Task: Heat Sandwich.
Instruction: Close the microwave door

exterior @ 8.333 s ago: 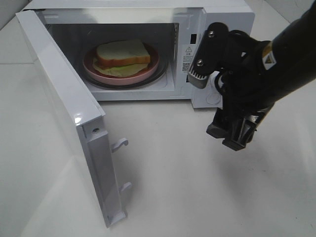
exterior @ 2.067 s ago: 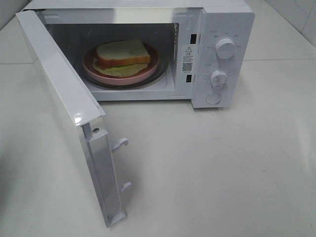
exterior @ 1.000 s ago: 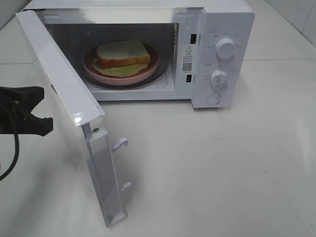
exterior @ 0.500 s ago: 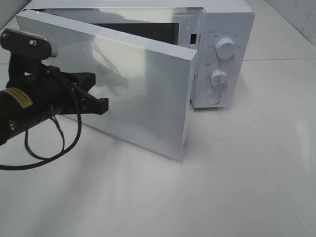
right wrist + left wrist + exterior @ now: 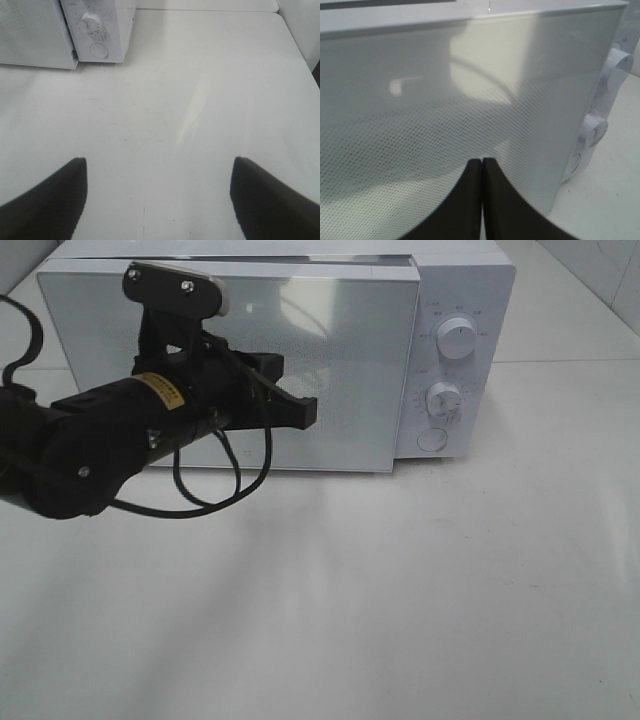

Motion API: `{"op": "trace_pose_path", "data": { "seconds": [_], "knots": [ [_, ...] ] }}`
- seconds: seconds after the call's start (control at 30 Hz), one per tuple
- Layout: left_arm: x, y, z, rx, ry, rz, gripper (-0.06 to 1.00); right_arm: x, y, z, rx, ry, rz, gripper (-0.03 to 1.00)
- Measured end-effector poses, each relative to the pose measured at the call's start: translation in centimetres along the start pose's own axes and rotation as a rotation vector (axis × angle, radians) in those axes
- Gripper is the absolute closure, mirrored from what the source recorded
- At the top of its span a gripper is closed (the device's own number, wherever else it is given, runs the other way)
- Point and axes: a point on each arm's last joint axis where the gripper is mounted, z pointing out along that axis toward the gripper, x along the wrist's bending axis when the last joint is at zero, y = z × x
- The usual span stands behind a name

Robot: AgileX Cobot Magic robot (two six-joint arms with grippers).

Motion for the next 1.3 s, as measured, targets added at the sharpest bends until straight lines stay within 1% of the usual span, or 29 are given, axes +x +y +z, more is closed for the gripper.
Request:
{"op": "trace_pose_path", "data": {
  "seconds": [0.1, 0.37, 0.57, 0.67, 0.83, 0.97, 1.0, 1.03, 1.3],
  "knots": [
    [-0.4, 0.7, 1.6, -0.026, -0.001, -0.013, 0.94, 0.0, 0.0, 0.0, 0.000, 0.000, 0.000, 0.20],
    [-1.3, 2.1, 4.7, -0.021, -0.013, -0.043, 0.94, 0.0, 0.0, 0.0, 0.000, 0.000, 0.000, 0.20],
    [-2.4, 2.5, 6.1, 0.010, -0.049, -0.029, 0.94, 0.0, 0.0, 0.0, 0.000, 0.000, 0.000, 0.20],
    [-3.0, 2.7, 7.0, 0.028, -0.068, 0.000, 0.94, 0.0, 0.0, 0.0, 0.000, 0.000, 0.000, 0.20],
    [-3.2, 2.9, 7.9, 0.025, -0.070, 0.009, 0.94, 0.0, 0.0, 0.0, 0.000, -0.001, 0.000, 0.20],
    [-3.3, 2.4, 8.7, 0.052, -0.075, 0.012, 0.94, 0.0, 0.0, 0.0, 0.000, -0.001, 0.000, 0.20],
    [-2.9, 2.5, 9.2, 0.050, -0.064, 0.005, 0.94, 0.0, 0.0, 0.0, 0.000, -0.001, 0.000, 0.20],
    [-2.9, 2.5, 9.2, 0.050, -0.064, 0.005, 0.94, 0.0, 0.0, 0.0, 0.000, -0.001, 0.000, 0.20],
    [-2.6, 2.5, 9.9, 0.115, -0.073, 0.012, 0.94, 0.0, 0.0, 0.0, 0.000, -0.001, 0.000, 0.20]
  ]
}}
